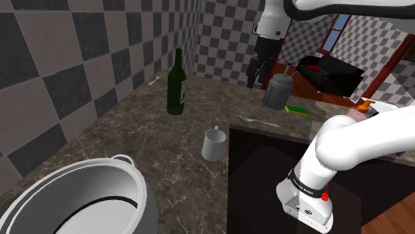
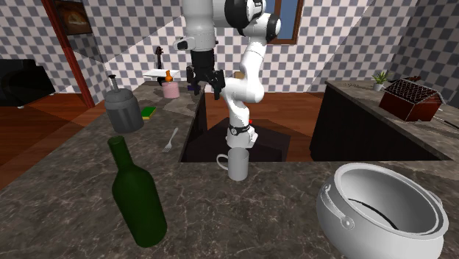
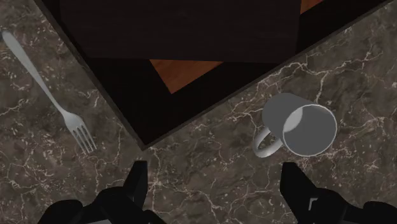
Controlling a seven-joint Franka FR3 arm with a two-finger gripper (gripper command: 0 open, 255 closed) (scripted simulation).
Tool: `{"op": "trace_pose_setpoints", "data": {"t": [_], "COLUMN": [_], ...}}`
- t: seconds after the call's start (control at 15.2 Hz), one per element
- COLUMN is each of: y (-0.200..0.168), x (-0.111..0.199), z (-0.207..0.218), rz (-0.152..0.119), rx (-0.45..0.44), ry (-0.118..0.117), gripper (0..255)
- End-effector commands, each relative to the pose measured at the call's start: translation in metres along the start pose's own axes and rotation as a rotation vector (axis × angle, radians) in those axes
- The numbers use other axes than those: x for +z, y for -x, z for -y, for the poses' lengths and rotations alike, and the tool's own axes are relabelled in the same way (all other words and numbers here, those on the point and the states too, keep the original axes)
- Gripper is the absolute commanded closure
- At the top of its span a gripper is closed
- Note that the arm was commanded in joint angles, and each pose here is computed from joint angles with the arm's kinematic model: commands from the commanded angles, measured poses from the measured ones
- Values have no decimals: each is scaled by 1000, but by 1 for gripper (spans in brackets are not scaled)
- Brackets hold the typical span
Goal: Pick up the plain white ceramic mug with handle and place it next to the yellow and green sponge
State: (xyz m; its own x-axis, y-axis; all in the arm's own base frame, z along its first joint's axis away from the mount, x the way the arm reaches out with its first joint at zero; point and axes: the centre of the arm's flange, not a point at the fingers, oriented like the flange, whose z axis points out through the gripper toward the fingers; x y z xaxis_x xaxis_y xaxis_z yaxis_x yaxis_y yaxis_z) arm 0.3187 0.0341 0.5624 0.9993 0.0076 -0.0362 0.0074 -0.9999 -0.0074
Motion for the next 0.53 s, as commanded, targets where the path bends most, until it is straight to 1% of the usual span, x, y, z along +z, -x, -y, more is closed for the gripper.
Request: {"op": "trace_pose_setpoints", "data": {"t": [0.0, 0.46], "y": [0, -2], "x": [0, 62], "z": [0, 71], "rz": [0, -39], "rx": [0, 30], "ry": [0, 13], "gripper": [0, 0]}}
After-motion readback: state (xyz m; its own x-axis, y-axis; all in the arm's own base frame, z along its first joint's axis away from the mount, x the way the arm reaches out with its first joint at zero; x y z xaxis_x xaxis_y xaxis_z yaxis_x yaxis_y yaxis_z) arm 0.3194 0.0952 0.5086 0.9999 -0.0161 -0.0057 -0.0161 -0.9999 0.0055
